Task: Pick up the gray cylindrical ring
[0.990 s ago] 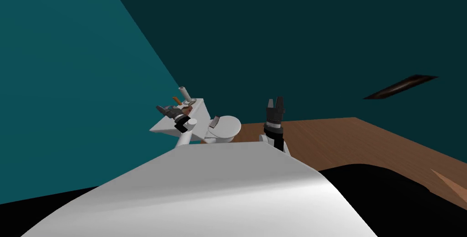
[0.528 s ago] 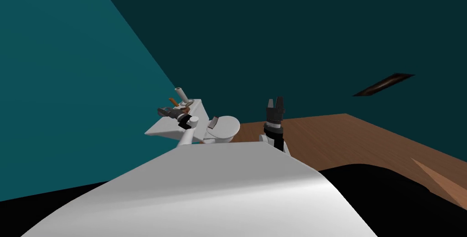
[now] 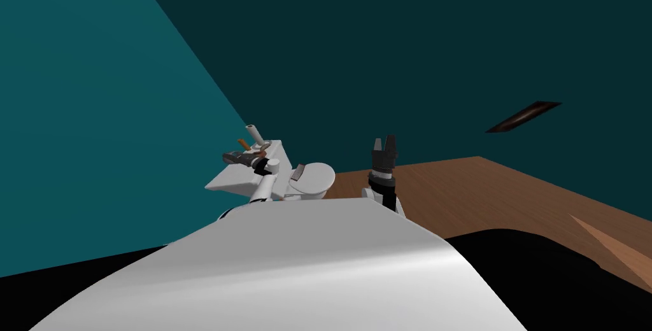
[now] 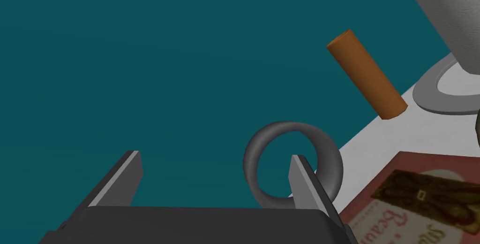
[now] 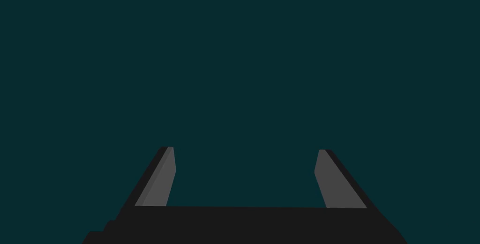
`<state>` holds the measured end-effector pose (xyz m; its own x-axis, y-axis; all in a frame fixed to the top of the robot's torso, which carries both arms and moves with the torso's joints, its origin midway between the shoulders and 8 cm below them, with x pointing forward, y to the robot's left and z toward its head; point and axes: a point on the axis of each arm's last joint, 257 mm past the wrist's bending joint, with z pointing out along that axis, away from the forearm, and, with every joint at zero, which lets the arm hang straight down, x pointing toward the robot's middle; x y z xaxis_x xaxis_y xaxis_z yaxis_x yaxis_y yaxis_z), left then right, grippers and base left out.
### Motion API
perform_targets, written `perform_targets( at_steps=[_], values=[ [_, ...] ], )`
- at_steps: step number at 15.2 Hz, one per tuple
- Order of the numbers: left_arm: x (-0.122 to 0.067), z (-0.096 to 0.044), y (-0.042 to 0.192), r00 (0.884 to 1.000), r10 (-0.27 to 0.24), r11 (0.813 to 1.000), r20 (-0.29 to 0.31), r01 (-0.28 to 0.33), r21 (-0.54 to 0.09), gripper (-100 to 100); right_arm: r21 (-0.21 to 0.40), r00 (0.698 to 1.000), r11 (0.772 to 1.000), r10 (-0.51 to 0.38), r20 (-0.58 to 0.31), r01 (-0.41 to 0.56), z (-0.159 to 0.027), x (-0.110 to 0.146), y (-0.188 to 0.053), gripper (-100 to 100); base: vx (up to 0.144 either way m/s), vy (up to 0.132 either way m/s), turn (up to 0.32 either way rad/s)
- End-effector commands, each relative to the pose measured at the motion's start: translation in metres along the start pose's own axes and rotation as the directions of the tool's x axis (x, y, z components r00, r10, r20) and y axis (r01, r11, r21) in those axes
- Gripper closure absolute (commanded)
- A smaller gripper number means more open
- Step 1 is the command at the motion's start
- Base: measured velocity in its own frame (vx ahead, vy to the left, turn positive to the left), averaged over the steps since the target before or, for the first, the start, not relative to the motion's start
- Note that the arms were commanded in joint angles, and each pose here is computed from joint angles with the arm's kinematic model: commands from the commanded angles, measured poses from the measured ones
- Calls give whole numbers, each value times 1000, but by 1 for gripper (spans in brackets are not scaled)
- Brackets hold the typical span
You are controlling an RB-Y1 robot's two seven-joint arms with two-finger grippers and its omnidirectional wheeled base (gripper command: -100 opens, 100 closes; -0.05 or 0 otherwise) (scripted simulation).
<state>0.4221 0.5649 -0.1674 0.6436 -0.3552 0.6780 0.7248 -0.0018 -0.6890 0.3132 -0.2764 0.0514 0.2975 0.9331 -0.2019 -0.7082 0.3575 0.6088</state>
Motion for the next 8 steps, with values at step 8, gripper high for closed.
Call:
perform_targets(
  at_steps=[8],
  values=[
    [-9, -5, 15, 982, 53, 999, 182, -53, -4, -100, 0, 1000, 1000, 0, 0, 0, 0, 0, 0, 0, 0, 33, -3]
  ],
)
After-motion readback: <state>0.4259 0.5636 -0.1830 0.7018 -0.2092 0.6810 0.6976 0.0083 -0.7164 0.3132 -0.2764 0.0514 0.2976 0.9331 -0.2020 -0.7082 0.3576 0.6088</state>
